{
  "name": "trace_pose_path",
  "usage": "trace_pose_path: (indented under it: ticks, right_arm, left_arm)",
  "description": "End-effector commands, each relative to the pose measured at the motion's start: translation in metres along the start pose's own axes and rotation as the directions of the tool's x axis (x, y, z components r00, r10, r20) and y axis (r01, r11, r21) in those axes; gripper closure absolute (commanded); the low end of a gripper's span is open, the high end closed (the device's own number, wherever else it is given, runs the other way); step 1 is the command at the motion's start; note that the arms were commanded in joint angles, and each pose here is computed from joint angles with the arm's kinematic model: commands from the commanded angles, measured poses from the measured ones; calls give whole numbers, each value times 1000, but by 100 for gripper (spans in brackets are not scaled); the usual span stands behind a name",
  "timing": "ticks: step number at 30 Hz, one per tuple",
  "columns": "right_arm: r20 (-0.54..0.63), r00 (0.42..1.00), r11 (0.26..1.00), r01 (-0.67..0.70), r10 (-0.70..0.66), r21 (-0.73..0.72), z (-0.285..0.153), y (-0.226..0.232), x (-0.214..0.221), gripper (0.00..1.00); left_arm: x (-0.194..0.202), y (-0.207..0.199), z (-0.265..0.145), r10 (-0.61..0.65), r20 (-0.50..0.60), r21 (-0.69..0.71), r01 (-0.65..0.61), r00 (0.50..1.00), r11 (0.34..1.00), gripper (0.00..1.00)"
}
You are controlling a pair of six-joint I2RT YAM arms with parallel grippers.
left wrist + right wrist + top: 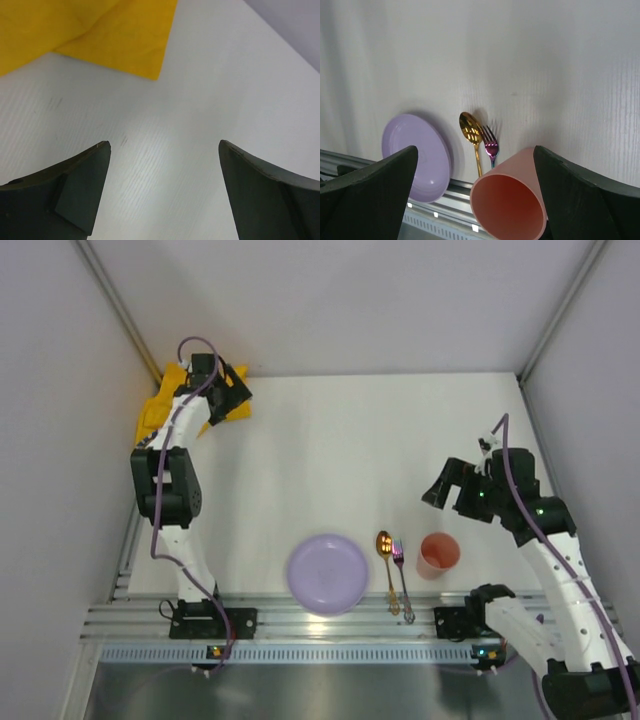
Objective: Set the dinner table for one person
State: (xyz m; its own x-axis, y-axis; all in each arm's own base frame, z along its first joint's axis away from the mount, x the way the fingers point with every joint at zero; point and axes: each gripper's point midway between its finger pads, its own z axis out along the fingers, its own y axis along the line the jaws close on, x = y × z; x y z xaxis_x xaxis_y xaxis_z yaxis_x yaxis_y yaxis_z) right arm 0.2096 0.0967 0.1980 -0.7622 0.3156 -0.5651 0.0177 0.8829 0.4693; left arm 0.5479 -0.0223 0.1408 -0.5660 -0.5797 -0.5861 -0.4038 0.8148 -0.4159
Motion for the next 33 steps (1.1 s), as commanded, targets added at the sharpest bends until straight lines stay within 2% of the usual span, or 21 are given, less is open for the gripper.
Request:
trace_pose_path:
  ticks: [1, 8, 17, 24, 33]
  right_arm:
    - [60, 998, 1000, 11, -12, 23, -4, 3, -21, 0]
    - [56, 998, 997, -38, 34, 70, 12, -2, -32, 0]
    - [46, 995, 992, -96, 93, 87, 35, -1, -46, 0]
    - [37, 994, 989, -109, 106, 99, 49, 1, -57, 0]
    - [13, 995, 988, -101, 100, 113, 65, 2, -69, 0]
  left_arm:
    - [-6, -2, 21, -50, 67, -76, 55, 996, 996, 6]
    - [8, -3, 62, -101, 100, -162, 117, 990, 980, 11]
    - [-16, -12, 100, -70, 162, -170, 97, 984, 981, 11]
    - [-12, 14, 117, -84, 212, -273, 142, 974, 951, 12]
    - [14, 32, 152, -125, 122, -288, 156, 985, 945, 22]
